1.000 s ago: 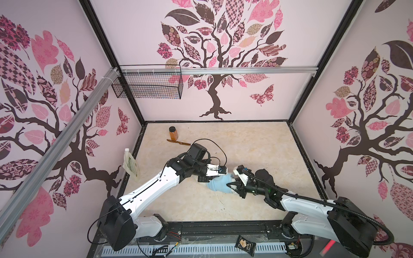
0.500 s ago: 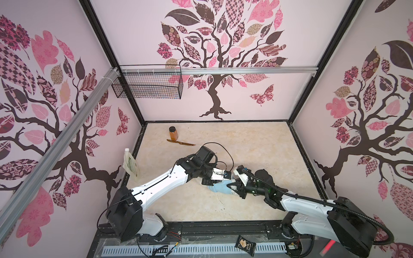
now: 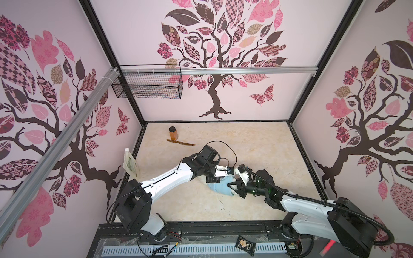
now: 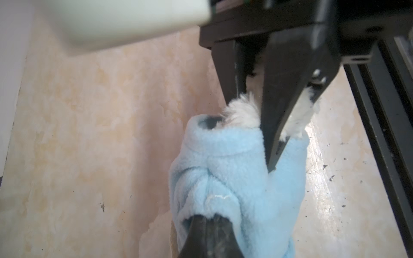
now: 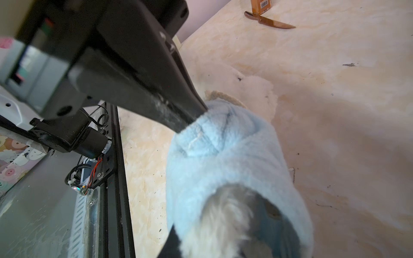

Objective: Dress the teddy bear

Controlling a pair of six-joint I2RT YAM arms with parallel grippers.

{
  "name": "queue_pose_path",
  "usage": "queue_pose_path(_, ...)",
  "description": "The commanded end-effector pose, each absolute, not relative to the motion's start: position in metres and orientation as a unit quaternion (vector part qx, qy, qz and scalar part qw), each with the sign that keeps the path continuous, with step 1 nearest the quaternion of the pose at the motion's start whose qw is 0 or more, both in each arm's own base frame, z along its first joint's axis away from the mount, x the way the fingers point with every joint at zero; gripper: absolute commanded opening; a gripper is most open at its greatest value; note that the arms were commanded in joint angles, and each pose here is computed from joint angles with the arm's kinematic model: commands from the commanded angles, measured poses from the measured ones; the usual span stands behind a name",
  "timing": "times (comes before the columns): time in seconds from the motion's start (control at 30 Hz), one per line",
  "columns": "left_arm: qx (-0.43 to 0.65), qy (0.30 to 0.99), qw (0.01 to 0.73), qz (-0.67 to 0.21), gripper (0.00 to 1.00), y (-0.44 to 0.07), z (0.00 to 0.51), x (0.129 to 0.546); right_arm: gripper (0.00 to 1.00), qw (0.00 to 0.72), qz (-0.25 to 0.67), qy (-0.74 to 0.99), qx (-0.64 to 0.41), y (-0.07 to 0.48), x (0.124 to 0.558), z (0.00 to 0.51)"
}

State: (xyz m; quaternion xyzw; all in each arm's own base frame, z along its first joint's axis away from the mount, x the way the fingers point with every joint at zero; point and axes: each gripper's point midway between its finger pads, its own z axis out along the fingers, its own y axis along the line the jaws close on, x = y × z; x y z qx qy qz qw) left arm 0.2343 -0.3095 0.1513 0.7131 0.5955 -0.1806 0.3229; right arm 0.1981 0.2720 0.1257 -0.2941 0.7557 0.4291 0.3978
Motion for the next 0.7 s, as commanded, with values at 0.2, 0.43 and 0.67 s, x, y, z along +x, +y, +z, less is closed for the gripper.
queue_pose_path(0.2,0.571,0.580,0.438,-0.382,0.00,-0.296,0.254,0.207,0.00,0.484,0.419,0.736,-0.221,0.248,0.224,0.154)
queue_pose_path(0.43,0.505,0.582,0.474,-0.427,0.00,-0.264,0.272,0.207,0.00,0.483,0.406,0.751,-0.195,0.239,0.232,0.149)
queue_pose_path(0.67,0.407,0.588,0.511,-0.477,0.00,-0.243,0.283,0.219,0.00,0.478,0.388,0.761,-0.203,0.240,0.237,0.140)
